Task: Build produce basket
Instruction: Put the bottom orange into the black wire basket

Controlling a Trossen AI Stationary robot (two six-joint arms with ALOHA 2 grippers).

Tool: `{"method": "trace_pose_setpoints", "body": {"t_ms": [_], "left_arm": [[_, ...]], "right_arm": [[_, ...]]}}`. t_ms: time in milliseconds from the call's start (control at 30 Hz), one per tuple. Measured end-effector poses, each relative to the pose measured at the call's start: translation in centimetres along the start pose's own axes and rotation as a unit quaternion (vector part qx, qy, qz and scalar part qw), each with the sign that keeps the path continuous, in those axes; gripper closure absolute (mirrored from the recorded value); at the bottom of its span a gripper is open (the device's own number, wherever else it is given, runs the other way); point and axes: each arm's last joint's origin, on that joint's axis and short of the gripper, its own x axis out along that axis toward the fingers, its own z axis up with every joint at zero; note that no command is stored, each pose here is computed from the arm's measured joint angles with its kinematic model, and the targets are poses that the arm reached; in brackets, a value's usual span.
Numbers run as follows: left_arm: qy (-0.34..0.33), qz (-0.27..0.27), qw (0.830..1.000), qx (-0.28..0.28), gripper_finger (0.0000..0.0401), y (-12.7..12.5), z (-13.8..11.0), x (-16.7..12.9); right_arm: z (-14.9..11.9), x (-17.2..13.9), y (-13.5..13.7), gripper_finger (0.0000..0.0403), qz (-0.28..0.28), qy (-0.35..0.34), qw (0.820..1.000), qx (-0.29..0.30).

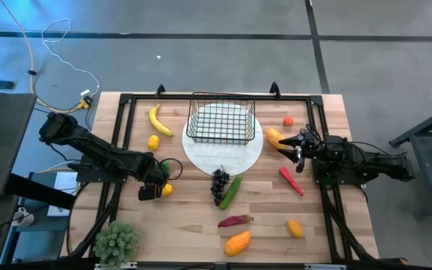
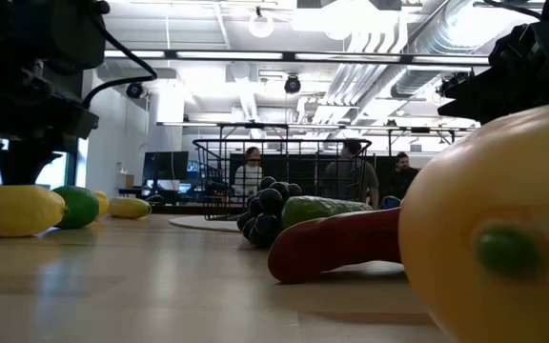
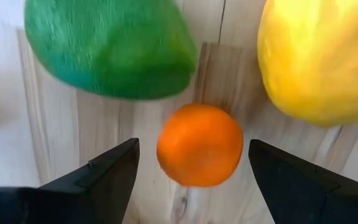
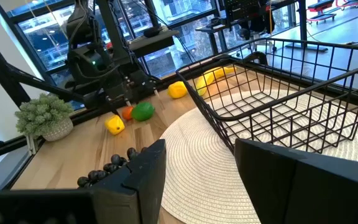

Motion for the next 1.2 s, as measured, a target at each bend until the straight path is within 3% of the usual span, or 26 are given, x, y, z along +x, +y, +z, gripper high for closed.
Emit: {"method": "trace_pose_setpoints", "body": {"t_ms": [267, 933, 1200], "left_arm": [[0.0, -0.003, 1.0, -0.008, 0.012, 0.85, 0.43, 0.04], [0.023, -0.049, 0.998, -0.012, 0.0265, 0.92, 0.61, 0.26], [0.029, -0.055, 0.996, -0.057, 0.0274, 0.88, 0.67, -0.31]], "right_arm": [[0.01, 0.0, 0.0, 0.0229, 0.0, 0.0, 1.0, 0.0], [0.0, 0.0, 0.0, 0.0229, 0.0, 0.0, 1.0, 0.0], [0.0, 0.0, 0.0, 0.0229, 0.0, 0.0, 1.0, 0.0]]}}
